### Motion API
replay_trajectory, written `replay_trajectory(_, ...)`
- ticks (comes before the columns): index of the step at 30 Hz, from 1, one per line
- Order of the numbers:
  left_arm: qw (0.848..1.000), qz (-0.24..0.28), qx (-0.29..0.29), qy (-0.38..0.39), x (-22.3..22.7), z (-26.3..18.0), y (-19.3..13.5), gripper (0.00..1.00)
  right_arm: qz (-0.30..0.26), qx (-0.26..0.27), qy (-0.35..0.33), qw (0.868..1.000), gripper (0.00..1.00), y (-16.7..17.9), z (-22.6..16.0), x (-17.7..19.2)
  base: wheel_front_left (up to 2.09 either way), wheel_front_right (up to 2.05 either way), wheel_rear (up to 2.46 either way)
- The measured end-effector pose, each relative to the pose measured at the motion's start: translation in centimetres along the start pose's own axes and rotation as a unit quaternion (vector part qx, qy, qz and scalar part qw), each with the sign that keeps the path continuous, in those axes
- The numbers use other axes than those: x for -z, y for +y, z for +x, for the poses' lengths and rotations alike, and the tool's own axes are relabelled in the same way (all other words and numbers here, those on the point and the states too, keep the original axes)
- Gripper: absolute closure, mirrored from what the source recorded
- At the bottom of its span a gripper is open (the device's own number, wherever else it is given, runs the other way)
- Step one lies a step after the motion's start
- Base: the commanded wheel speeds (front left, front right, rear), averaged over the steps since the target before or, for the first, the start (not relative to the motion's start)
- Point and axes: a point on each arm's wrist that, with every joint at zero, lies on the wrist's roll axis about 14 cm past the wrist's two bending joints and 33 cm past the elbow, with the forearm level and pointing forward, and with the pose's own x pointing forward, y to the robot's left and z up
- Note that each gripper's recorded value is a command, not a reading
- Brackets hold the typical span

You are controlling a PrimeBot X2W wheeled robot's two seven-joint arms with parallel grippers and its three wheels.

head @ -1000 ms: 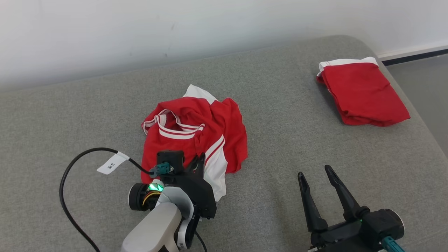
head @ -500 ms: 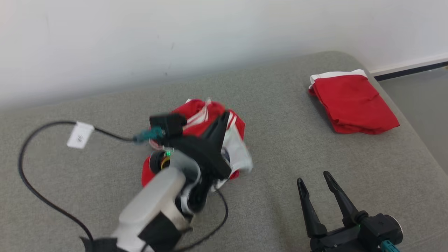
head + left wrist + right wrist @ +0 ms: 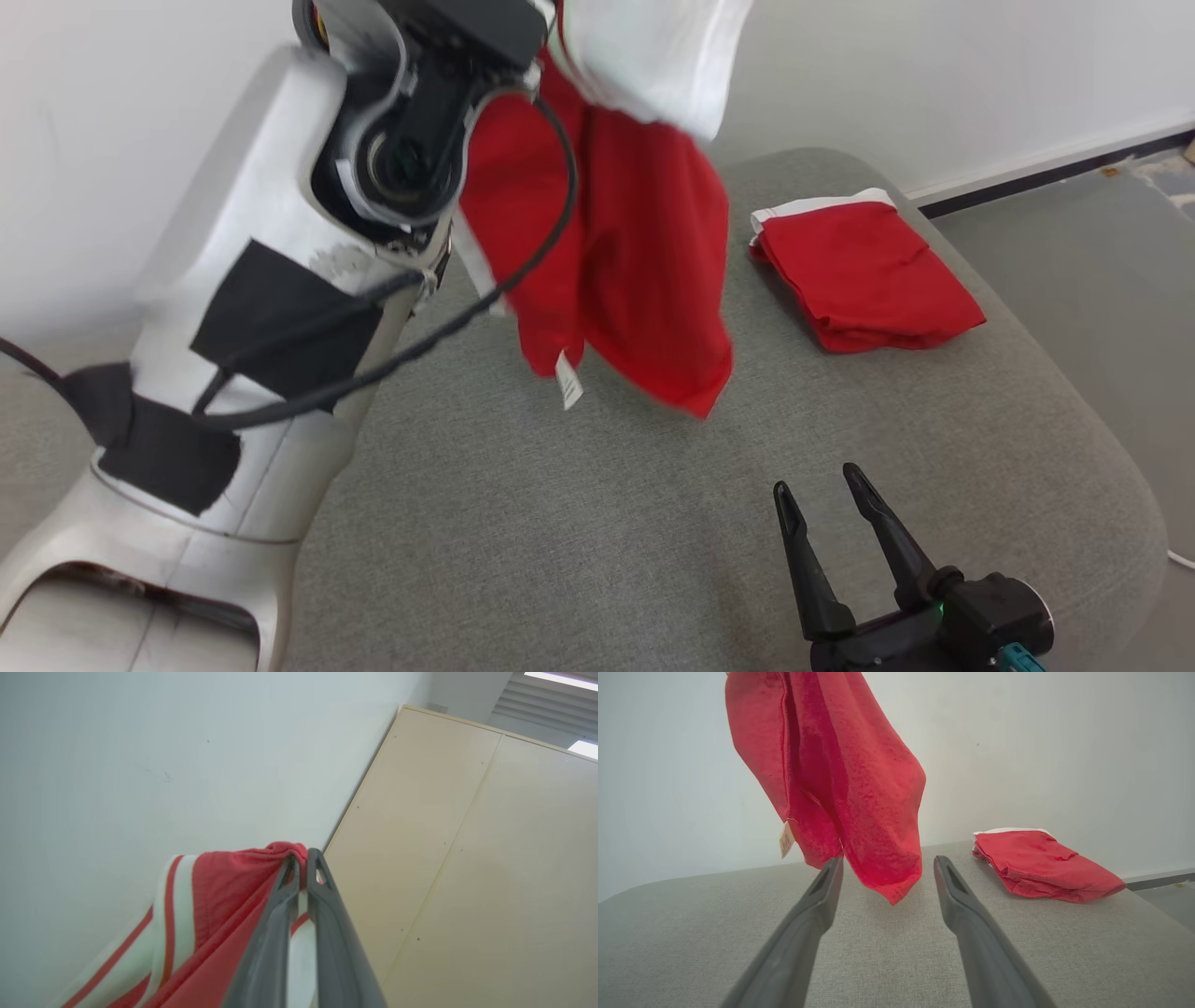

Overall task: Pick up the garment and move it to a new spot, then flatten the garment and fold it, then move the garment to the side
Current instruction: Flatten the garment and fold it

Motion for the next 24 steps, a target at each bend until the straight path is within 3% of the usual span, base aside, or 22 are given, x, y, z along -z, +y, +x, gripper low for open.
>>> replay_trajectory(4,0.999,-0.027,0.023,-0.024,-1.5,1.3,-1.8,1.0,0.0,0.011,-0.004,1.0,0.0,-0.5,-0.3,-0.3,0.0,0.0,0.0)
replay_trajectory(8,0.998,-0.061,-0.012,0.003,0.1,0.3,0.5,1.0,0.002,0.012,-0.009,1.0,0.0,-0.5,0.0,-0.5,0.0,0.0,0.0)
replay_trajectory(9,0.994,-0.077,-0.063,0.042,2.9,-2.1,4.1,1.0,0.003,0.012,-0.011,1.0,0.0,-0.5,0.1,-0.6,0.0,0.0,0.0)
replay_trajectory(16,0.964,-0.074,-0.228,0.117,8.8,-15.6,15.0,1.0,0.007,0.021,-0.001,1.0,0.0,-1.0,0.1,0.1,0.0,0.0,0.0)
replay_trajectory(24,0.926,-0.033,-0.376,0.001,2.6,-28.3,21.3,1.0,0.009,0.0,0.01,1.0,0.0,0.2,1.4,1.0,0.0,0.0,0.0)
